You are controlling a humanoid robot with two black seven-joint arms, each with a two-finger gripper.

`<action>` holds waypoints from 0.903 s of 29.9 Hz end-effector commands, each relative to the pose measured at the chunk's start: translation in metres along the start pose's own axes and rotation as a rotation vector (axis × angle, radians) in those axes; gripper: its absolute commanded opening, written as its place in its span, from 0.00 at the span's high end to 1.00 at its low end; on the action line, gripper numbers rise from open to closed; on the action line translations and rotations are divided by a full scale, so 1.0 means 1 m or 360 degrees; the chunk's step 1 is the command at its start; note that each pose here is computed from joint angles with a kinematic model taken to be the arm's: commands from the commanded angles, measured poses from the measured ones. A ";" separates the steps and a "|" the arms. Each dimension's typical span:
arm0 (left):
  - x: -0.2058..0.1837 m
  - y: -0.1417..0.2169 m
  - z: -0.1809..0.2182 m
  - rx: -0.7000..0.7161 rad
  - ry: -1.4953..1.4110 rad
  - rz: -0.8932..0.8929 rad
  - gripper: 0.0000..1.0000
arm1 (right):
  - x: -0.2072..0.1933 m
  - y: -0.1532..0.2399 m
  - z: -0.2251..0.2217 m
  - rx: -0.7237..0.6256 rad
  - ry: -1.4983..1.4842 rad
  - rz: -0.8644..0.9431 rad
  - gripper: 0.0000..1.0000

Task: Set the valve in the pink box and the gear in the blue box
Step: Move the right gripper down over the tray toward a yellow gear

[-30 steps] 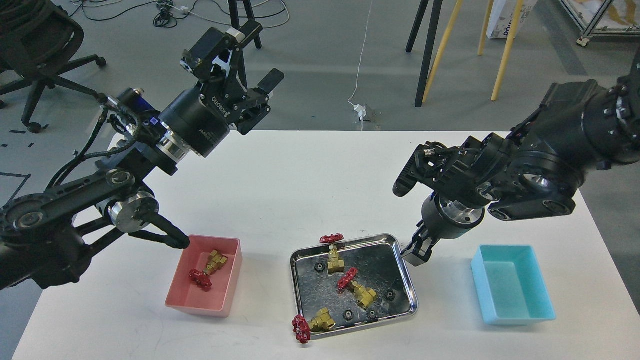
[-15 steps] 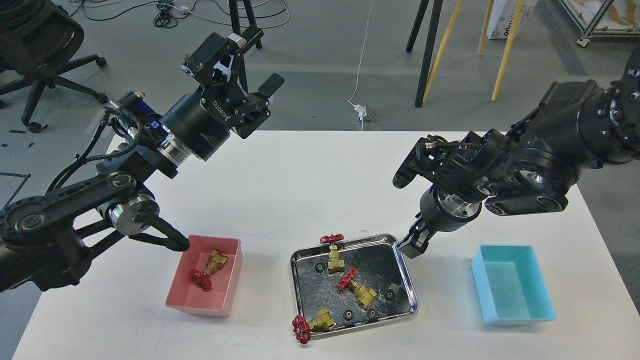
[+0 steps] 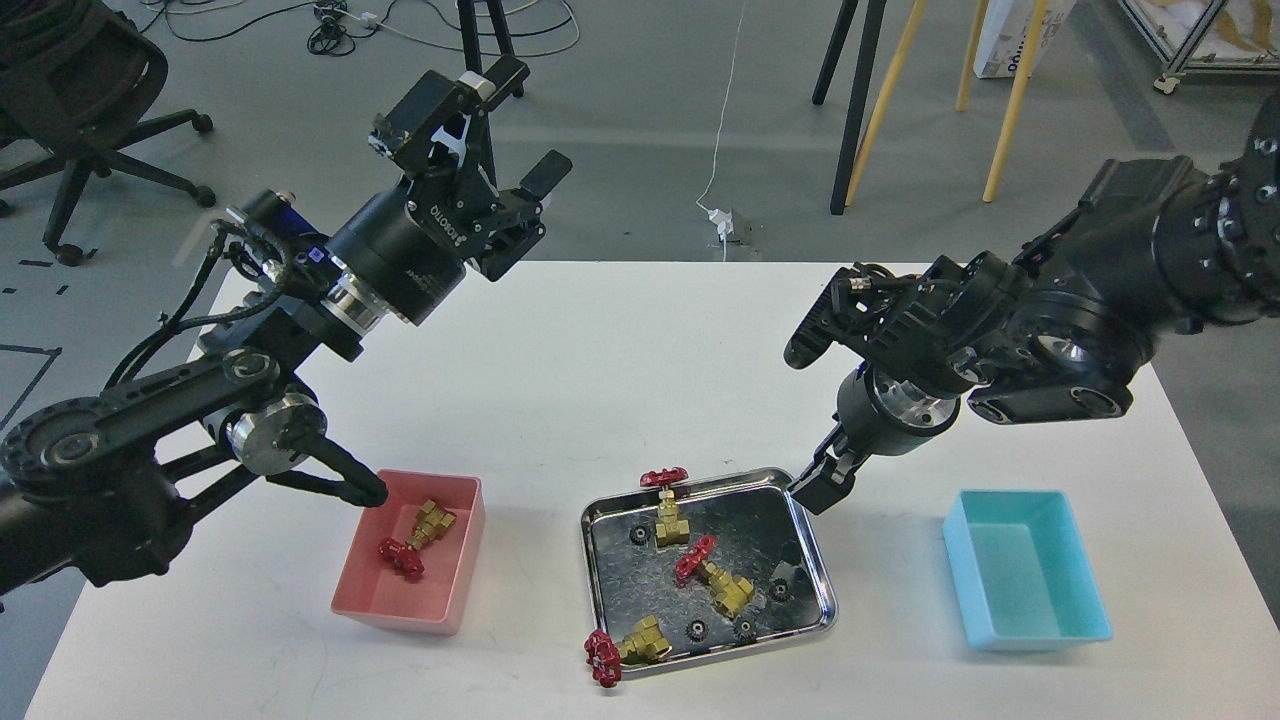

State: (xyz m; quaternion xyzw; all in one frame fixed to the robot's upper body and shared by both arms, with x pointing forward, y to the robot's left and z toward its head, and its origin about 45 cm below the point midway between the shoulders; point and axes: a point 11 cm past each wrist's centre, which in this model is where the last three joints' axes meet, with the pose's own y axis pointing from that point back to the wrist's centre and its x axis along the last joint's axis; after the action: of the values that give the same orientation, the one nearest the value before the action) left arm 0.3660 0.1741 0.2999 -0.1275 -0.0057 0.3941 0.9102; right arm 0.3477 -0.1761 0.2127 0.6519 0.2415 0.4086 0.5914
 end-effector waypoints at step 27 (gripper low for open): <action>-0.004 -0.006 -0.015 0.0011 0.0048 0.0029 0.06 | -0.035 -0.034 -0.016 0.0144 0.0297 -0.0156 0.30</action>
State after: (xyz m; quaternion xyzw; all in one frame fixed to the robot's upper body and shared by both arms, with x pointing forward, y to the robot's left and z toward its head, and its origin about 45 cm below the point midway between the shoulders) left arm 0.3683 0.1626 0.2880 -0.1319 0.0107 0.3984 0.9076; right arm 0.3251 -0.1908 0.1721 0.6171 0.3418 0.4294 0.5640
